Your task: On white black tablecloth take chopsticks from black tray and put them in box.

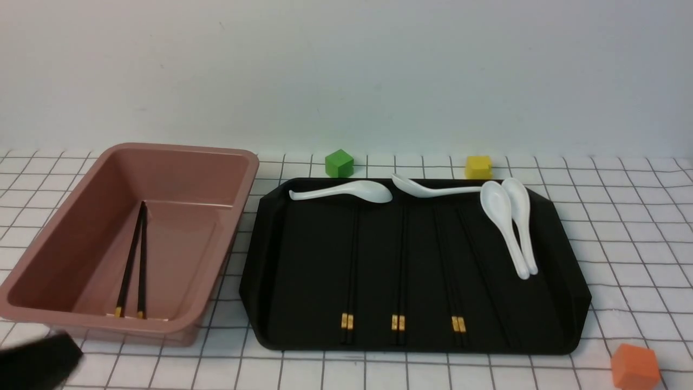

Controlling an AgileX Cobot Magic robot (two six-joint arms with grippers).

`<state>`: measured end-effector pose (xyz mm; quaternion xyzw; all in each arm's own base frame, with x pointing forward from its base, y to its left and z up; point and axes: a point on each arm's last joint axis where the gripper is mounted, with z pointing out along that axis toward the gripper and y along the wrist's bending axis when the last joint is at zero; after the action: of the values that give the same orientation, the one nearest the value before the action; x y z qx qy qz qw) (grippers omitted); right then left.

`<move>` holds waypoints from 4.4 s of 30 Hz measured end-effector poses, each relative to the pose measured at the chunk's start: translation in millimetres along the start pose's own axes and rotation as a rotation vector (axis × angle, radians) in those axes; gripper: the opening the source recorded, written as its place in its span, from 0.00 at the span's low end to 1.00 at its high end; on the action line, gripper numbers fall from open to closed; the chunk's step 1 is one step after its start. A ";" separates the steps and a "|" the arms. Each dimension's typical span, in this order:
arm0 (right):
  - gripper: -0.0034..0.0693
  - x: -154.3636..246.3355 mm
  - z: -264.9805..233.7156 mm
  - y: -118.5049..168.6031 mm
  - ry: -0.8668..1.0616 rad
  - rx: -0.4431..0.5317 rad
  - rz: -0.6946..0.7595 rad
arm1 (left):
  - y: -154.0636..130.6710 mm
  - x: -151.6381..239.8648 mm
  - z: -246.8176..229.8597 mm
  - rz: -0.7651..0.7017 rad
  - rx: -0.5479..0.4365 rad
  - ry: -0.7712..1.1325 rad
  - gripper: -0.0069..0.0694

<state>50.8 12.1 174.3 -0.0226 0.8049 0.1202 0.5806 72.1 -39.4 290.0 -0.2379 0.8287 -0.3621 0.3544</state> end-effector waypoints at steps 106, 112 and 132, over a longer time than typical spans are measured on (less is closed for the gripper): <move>0.38 0.0 0.0 0.0 0.000 0.000 0.000 | 40.3 -143.2 265.2 0.283 -0.784 0.352 0.30; 0.38 0.0 0.0 0.0 0.000 0.000 0.000 | 34.6 -144.9 255.9 0.297 -0.813 0.389 0.41; 0.38 0.0 0.0 0.0 0.000 0.000 0.000 | -33.3 -76.7 32.4 0.486 -0.368 0.051 0.07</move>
<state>50.8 12.1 174.3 -0.0226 0.8049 0.1202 0.5806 150.0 -24.3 331.6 -0.0838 0.9216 -0.1164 0.3607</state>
